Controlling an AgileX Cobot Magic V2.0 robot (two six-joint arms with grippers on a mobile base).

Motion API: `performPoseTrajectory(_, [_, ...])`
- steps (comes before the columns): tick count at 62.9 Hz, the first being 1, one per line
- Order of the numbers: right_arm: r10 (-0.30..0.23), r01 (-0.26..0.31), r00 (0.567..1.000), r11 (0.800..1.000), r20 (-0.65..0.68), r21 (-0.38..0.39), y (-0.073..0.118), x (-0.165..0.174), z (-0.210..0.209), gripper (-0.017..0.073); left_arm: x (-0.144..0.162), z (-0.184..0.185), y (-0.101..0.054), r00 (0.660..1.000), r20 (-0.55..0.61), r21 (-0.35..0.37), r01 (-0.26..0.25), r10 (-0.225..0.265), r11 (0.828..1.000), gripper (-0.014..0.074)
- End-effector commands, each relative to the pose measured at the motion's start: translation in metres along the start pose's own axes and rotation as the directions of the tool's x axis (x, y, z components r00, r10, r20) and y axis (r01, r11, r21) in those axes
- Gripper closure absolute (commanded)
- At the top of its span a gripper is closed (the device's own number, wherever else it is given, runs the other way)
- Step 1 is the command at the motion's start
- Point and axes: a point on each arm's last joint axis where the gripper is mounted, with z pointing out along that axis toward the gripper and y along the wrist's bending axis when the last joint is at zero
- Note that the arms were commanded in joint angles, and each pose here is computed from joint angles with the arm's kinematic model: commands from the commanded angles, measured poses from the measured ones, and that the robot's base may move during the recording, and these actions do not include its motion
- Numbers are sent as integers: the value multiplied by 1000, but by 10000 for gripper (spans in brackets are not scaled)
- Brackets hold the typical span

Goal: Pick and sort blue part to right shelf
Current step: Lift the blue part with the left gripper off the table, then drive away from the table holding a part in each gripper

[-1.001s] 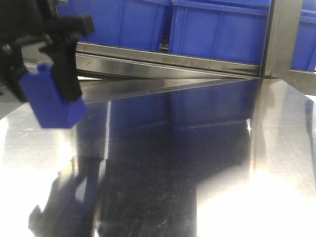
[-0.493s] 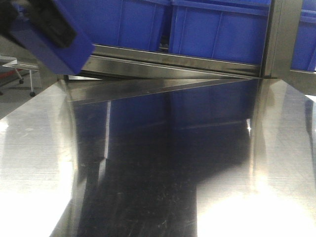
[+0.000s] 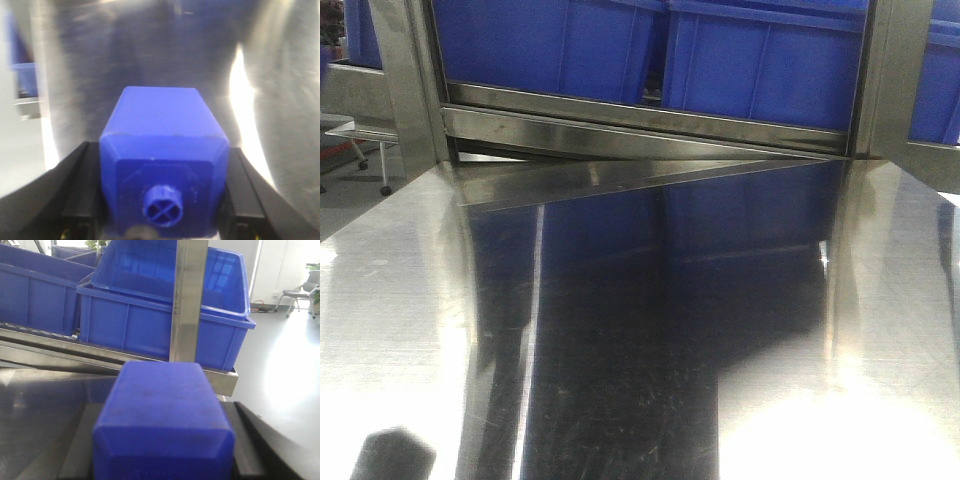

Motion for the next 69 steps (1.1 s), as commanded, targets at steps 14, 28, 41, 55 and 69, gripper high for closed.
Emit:
performPoseTrajectory(14, [-16,15,994,1000,112,10,-1,-18,-1,145,9,-43,12,978,203,-102,78,-56,992,317])
performPoseTrajectory(28, [-16,15,994,1000,112,10,-1,-18,-1,145,27,-68,7,925,381,-127,74,-20,989,323])
performPoseTrajectory(41, [-16,15,994,1000,112,10,-1,-18,-1,145,42,-81,4,873,487,-138,68,8,988,323])
performPoseTrajectory(55, [-16,15,994,1000,112,10,-1,-18,-1,145,48,-96,0,837,547,-137,56,28,989,323])
performPoseTrajectory(69, [-16,15,994,1000,112,10,-1,-18,-1,145,55,-106,-4,817,575,-132,41,43,990,323])
